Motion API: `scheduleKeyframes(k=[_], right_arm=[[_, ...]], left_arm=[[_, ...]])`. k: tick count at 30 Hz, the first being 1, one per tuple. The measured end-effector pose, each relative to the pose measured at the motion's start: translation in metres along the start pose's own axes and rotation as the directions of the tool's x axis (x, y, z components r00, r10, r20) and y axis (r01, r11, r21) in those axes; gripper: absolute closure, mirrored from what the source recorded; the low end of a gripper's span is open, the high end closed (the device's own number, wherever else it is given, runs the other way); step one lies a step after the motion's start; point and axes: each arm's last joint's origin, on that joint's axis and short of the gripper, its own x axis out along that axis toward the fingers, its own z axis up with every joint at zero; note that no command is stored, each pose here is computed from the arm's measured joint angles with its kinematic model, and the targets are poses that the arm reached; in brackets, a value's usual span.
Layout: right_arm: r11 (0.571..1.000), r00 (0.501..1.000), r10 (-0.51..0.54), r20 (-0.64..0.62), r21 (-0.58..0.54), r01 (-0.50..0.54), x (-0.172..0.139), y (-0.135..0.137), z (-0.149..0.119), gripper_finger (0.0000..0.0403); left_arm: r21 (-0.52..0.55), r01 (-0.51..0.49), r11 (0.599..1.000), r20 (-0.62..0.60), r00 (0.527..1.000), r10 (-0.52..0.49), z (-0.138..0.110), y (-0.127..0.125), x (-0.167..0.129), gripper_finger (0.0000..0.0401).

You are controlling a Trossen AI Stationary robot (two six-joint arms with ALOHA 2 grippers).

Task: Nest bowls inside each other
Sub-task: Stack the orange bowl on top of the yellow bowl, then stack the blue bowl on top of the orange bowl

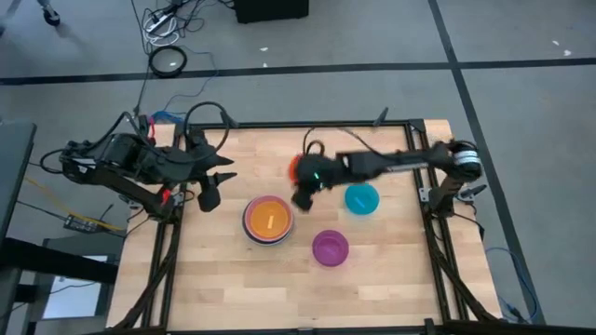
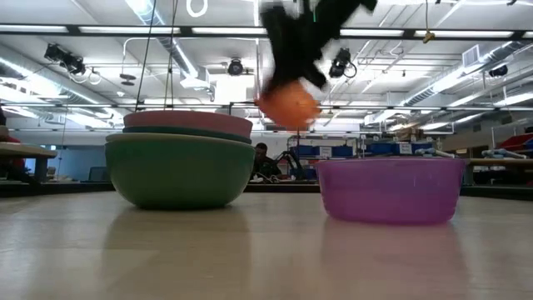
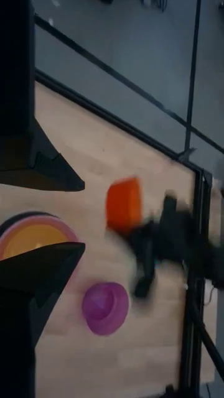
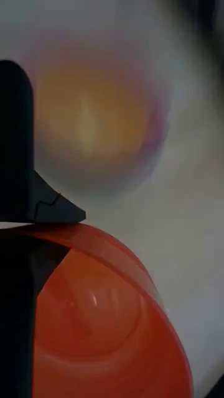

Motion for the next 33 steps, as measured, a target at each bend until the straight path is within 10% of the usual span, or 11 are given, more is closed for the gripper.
scheduleKeyframes(k=[6, 20, 30, 33], right_arm=[[0.947, 0.921, 0.308, 0.24, -0.171, -0.272, -0.01, 0.089, -0.012, 0.0403], [0.966, 0.979, 0.203, 0.034, -0.17, -0.194, 0.053, 0.105, -0.023, 0.0352], [0.972, 0.985, 0.174, 0.016, -0.165, -0.169, 0.025, 0.111, -0.006, 0.0263], [0.98, 0.999, 0.017, -0.03, -0.199, -0.023, 0.004, 0.109, -0.008, 0.0264]], left_arm=[[0.01, -0.053, 0.999, -0.006, 0.999, 0.053, -0.002, 0.002, 0.0, 0.0249], [-0.015, -0.053, 0.998, -0.007, 0.999, 0.053, -0.002, 0.002, 0.0, 0.0249], [0.012, -0.066, 0.998, -0.046, 0.997, 0.066, -0.009, -0.002, 0.01, 0.0249], [0.017, -0.074, 0.997, -0.072, 0.995, 0.075, -0.015, -0.003, 0.015, 0.0249]])
